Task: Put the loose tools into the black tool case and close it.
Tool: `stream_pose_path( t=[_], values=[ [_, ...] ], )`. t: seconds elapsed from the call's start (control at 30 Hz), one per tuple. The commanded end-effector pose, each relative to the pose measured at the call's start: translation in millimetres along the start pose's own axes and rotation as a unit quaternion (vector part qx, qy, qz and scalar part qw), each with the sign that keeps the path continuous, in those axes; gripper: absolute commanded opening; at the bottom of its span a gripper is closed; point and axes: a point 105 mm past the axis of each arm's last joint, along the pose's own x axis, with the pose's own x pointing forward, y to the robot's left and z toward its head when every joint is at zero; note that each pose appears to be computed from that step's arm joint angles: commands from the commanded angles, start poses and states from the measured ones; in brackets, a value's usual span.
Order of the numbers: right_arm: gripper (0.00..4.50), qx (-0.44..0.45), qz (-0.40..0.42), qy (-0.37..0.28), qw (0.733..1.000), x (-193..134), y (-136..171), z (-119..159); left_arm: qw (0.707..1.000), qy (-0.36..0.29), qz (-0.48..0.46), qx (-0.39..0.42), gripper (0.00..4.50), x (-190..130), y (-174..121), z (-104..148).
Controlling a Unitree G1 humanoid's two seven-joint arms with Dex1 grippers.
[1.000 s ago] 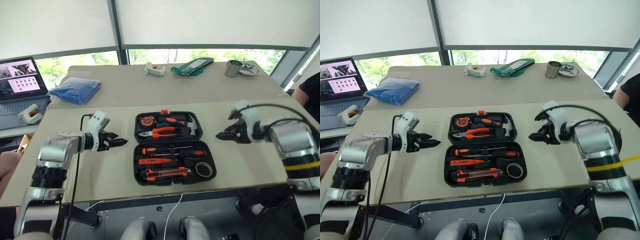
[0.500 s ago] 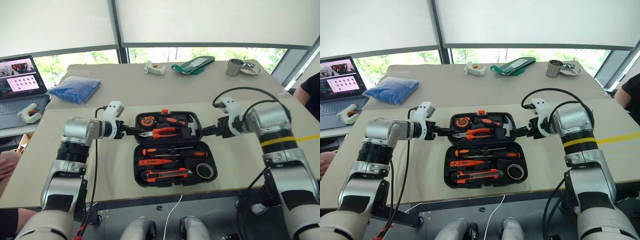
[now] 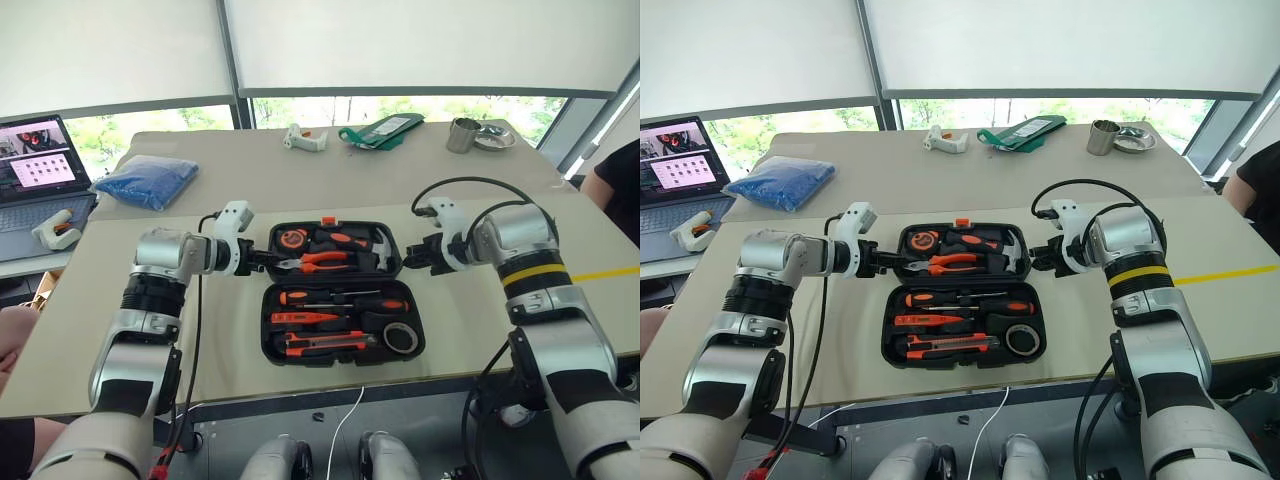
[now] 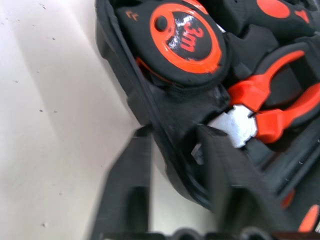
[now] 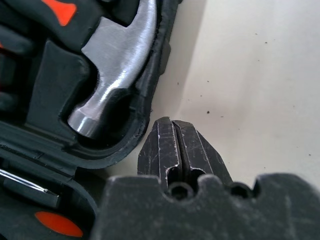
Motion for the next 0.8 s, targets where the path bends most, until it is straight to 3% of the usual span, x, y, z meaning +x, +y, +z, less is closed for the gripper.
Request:
stream_pose_path(
  t=[0.03, 0.33, 0.6, 0.7, 0.8],
  values=[
    [0.62, -0.053, -0.014, -0.027, 0.998, -19.0, -4.6, 17.9, 1.000, -0.015, 0.003, 0.002, 1.28, -6.8, 0.8, 9.1],
    [3.60, -0.015, 0.006, -0.028, 0.999, -25.8, 1.5, 23.6, 1.000, -0.014, -0.002, 0.000, 1.28, -6.3, -1.2, 6.8],
    [3.60, 0.001, 0.003, 0.004, 1.000, -2.2, 5.8, 9.3, 1.000, -0.010, -0.005, 0.000, 1.28, -2.6, -3.3, 0.9],
    [2.89, -0.010, -0.009, 0.027, 1.000, 5.5, 4.9, -0.6, 1.000, -0.009, -0.003, 0.001, 1.28, -2.0, -2.7, -1.0],
    [1.85, 0.004, -0.016, 0.017, 1.000, 6.1, 2.9, 2.7, 1.000, -0.017, 0.001, 0.004, 1.28, -3.7, -1.3, 2.2]
  ],
)
